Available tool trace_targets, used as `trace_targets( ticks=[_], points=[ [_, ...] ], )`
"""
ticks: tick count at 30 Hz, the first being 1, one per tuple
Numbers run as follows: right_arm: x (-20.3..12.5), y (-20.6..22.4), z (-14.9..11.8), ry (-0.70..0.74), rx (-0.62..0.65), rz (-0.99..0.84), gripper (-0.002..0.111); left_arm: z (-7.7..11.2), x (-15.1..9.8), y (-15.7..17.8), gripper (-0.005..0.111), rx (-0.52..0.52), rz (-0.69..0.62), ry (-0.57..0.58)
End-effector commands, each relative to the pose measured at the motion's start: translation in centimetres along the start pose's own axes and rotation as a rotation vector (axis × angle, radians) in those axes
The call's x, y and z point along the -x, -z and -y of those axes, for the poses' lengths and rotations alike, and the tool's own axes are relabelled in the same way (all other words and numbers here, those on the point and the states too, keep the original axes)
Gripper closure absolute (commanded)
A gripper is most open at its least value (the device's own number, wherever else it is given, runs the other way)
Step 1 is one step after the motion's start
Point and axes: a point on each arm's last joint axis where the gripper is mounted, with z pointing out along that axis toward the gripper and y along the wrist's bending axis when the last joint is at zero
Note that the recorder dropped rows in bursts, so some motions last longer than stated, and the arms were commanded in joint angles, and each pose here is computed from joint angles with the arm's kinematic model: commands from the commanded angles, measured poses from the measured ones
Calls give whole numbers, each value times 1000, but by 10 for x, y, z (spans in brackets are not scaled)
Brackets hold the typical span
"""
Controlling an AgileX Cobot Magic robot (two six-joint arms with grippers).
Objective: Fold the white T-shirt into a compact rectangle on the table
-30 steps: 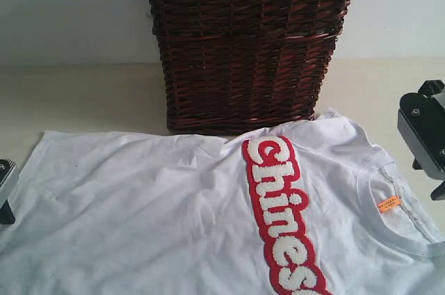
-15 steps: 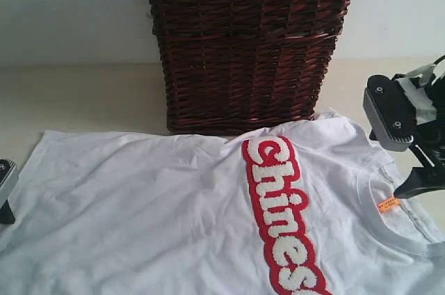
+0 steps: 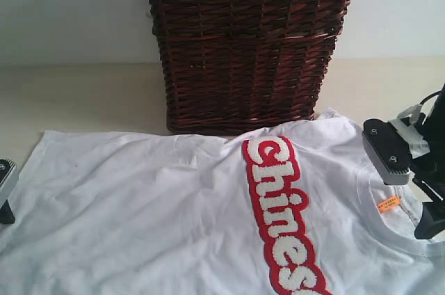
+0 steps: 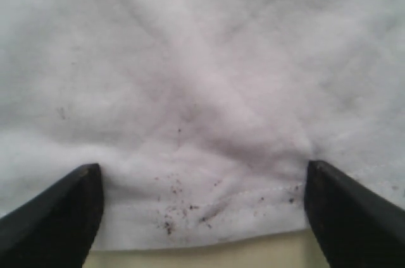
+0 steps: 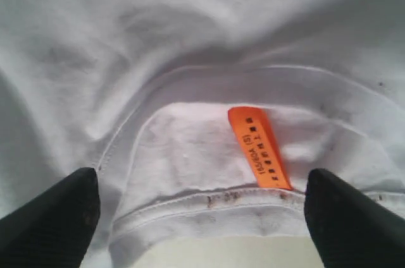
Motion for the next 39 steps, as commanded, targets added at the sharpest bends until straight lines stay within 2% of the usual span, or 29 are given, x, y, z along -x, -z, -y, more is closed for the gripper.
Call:
trace_targets(
  ticks=[1,16,32,36,39],
  points=[
    [-4,-11,10,-8,-47,-10,24,2,-2,-12,23,-21,-17,-25],
    [-1,-9,12,-17,-71,18,27,2,-2,-12,23,-21,-17,-25],
    [-11,-42,18,-75,-5,-59,27,2,-2,-12,23,-21,-17,-25],
    [-10,-39,19,-76,-28,-57,27,2,-2,-12,23,-21,-17,-25],
    [-8,-13,17,-65,-112,-46,27,2,-2,-12,23,-21,-17,-25]
  ],
)
